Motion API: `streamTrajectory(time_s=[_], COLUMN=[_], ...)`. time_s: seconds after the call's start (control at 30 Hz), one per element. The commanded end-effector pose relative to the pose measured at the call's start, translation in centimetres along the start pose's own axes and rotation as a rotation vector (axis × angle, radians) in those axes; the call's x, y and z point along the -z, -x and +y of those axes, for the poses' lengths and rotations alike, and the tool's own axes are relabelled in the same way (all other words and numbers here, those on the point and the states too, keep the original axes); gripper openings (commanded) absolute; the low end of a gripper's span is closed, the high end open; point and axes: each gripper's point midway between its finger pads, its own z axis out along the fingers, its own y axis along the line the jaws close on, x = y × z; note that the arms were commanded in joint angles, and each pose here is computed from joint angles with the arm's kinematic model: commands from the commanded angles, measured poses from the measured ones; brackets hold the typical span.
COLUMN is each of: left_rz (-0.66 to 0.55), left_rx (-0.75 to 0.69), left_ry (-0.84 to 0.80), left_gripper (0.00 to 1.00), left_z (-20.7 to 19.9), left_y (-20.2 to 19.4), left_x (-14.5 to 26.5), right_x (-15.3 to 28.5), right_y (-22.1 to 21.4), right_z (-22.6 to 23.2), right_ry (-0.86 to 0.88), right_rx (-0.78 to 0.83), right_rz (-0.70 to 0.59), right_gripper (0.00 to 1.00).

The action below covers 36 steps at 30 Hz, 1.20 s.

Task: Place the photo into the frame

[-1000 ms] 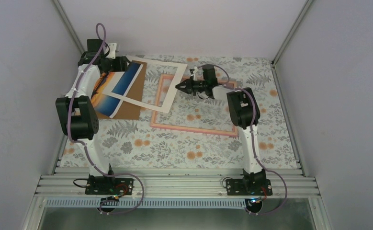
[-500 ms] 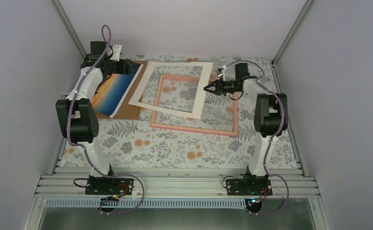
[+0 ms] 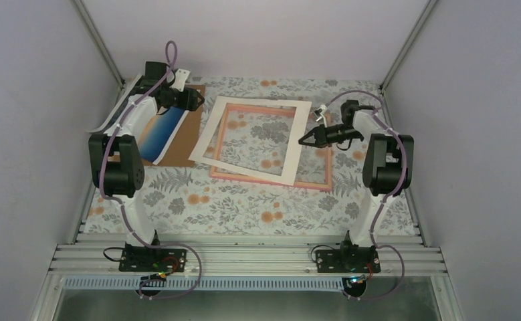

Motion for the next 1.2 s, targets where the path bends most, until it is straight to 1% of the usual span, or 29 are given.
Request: streamTrajectory(time_s=[0.0, 0.13, 0.27, 0.37, 0.47, 0.53, 0.63, 0.9, 1.17], left_rz=[0.013, 0.024, 0.05, 0.063, 0.079, 0.107, 0.159, 0.21, 0.254], left_rx=[0.018, 0.035, 0.068, 0.073, 0.074, 0.097, 0.138, 0.195, 0.18], left_ry=[0.011, 0.013, 0.038, 0.053, 0.064, 0.083, 0.045, -0.062, -0.04], left_gripper=[0.78, 0.78, 0.77, 0.77, 0.76, 0.74, 0.72, 0.69, 0.67], left_z=[0.6, 0.8, 1.2, 1.3, 1.4, 1.9, 1.6, -0.1, -0.8], left_y=[-0.9, -1.5, -2.3, -3.0, -3.8, -4.7, -6.0, -8.0, -10.1], left_x=[-1.3, -1.7, -2.3, -2.5, -2.9, -3.4, -4.4, -5.9, -6.3], right_x=[1.3, 1.9, 3.3, 3.9, 4.5, 4.7, 4.9, 5.6, 6.7], right_y=[0.6, 0.6, 0.5, -0.3, -0.9, -1.0, -0.8, -0.7, 0.1], right_z=[-0.2, -1.4, -3.6, -3.8, -4.4, -5.3, -6.9, -9.5, -10.6], right_ry=[-0.046, -0.085, -0.197, -0.214, -0.248, -0.253, -0.256, -0.318, -0.4], right_rx=[0.101, 0.104, 0.107, 0.115, 0.125, 0.102, 0.076, 0.064, 0.107], right_rz=[-0.001, 0.022, 0.05, 0.093, 0.105, 0.102, 0.118, 0.171, 0.209], right_gripper=[0.04, 0.04, 0.04, 0.04, 0.04, 0.04, 0.04, 0.04, 0.04])
